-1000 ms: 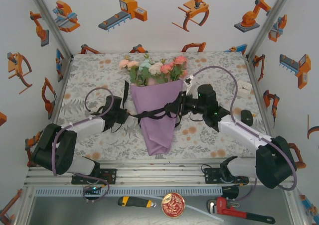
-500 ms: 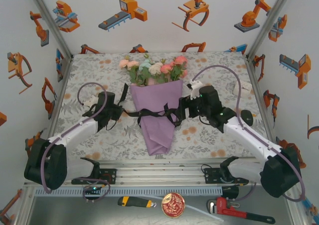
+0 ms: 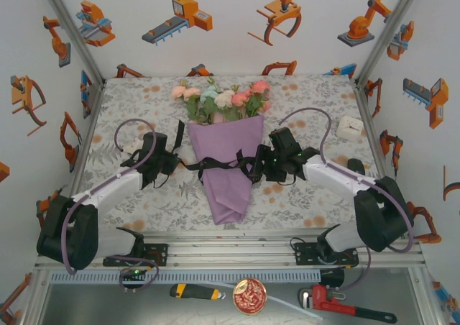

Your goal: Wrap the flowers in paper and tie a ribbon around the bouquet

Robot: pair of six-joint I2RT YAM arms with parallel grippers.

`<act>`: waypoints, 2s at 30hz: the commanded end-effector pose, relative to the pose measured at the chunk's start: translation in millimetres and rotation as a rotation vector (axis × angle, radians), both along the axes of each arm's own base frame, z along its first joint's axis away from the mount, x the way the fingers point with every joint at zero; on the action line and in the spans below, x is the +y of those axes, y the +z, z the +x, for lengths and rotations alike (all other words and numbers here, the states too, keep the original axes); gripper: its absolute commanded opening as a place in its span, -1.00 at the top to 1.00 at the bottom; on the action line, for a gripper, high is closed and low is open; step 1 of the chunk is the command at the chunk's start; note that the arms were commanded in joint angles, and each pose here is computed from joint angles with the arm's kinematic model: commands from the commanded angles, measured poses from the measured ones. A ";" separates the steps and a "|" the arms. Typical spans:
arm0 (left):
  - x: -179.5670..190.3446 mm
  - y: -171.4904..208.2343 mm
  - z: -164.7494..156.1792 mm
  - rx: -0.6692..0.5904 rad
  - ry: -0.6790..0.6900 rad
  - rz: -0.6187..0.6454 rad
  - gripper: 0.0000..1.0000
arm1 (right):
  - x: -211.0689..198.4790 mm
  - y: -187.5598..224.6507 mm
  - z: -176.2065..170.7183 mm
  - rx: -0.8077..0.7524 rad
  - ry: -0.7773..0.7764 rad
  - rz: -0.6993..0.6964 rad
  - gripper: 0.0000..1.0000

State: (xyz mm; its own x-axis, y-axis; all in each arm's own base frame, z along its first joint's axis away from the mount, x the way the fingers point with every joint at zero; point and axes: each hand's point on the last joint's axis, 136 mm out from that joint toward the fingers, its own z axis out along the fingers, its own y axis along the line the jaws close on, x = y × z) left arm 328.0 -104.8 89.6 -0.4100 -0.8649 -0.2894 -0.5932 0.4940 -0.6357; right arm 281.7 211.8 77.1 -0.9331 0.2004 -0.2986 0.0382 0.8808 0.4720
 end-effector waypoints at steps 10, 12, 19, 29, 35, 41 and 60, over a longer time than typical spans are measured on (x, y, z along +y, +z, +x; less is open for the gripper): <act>27.3 18.2 -4.5 -0.009 0.039 0.062 1.00 | -59.0 45.5 19.5 -0.113 -0.139 -0.027 1.00; 36.7 20.9 -9.0 -0.007 0.054 0.072 1.00 | -85.5 60.6 24.8 -0.174 -0.171 -0.069 1.00; 67.5 6.1 -33.3 0.027 0.124 0.109 1.00 | -157.2 79.1 37.9 -0.265 -0.350 -0.195 1.00; 162.9 -13.7 -60.6 0.114 0.349 0.005 1.00 | -275.0 56.4 42.3 -0.195 -0.829 -0.144 1.00; 214.6 -20.8 -89.0 0.100 0.563 -0.089 1.00 | -344.0 52.5 22.5 -0.178 -1.153 0.004 1.00; 243.8 -29.7 -101.4 0.091 0.679 -0.237 1.00 | -376.8 56.0 18.6 -0.196 -1.301 0.141 1.00; 21.2 133.2 -21.8 -0.439 -0.599 0.416 -0.34 | -142.1 117.8 70.7 -0.443 -0.158 0.081 -0.20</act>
